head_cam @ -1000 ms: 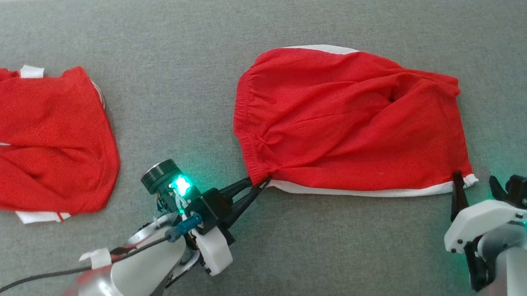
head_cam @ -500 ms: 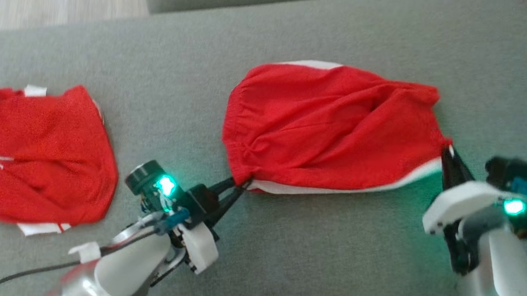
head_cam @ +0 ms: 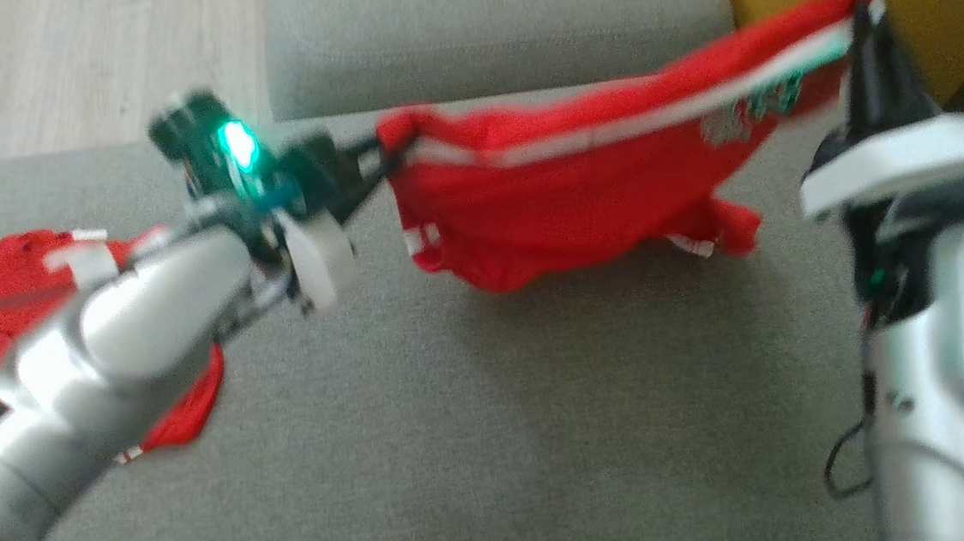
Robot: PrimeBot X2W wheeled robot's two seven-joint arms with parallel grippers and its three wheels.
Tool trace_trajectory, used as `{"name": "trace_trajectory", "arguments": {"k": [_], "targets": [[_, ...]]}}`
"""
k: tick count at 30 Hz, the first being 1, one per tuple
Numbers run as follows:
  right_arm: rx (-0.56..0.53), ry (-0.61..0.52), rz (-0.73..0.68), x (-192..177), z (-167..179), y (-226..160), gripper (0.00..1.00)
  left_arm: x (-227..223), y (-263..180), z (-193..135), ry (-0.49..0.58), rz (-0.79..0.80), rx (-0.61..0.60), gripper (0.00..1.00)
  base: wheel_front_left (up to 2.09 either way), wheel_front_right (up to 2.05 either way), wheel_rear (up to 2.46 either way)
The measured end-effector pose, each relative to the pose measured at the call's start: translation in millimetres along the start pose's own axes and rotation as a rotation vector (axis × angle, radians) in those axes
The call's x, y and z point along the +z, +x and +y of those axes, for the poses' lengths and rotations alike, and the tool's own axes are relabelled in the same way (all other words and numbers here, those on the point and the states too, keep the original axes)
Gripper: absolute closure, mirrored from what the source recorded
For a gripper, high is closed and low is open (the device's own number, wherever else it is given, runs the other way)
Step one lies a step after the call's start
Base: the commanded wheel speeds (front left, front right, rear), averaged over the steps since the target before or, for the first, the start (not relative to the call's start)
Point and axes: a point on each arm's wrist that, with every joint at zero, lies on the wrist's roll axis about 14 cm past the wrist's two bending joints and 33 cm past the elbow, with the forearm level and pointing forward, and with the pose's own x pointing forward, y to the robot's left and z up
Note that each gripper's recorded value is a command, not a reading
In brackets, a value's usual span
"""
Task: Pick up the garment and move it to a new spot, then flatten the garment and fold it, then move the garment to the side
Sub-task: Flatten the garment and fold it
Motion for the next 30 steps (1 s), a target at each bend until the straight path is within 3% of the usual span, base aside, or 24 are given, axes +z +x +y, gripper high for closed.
{"name": "trace_trajectory", "arguments": {"k": [5, 9, 13, 21, 27, 30], "targets": [[0.024, -0.029, -0.135, 49.8, 5.7, 6.2, 1.0, 39.7, -4.5, 30.1, 0.06, -0.058, 0.052, 1.0, 0.0, 0.0, 0.0], [0.035, -0.03, -0.178, 61.6, 10.4, -0.5, 1.0, 62.5, -13.6, 43.6, 0.073, -0.103, 0.092, 1.0, 0.0, 0.0, 0.0], [0.024, -0.028, -0.144, 39.2, 7.5, -15.8, 1.0, 60.7, -23.5, 37.6, 0.052, -0.102, 0.095, 1.0, 0.0, 0.0, 0.0], [-0.023, -0.015, 0.01, -16.8, -4.9, -31.0, 1.0, 16.3, -34.2, 13.5, -0.067, 0.014, 0.055, 1.0, 0.0, 0.0, 0.0], [-0.012, -0.024, 0.042, -20.8, -1.9, 7.1, 1.0, -9.0, -17.0, 30.6, -0.219, 0.079, 0.046, 1.0, 0.0, 0.0, 0.0], [-0.038, 0.031, 0.026, -10.8, -10.9, 62.7, 1.0, 11.0, 13.5, 92.6, -0.218, -0.029, 0.134, 1.0, 0.0, 0.0, 0.0]]}}
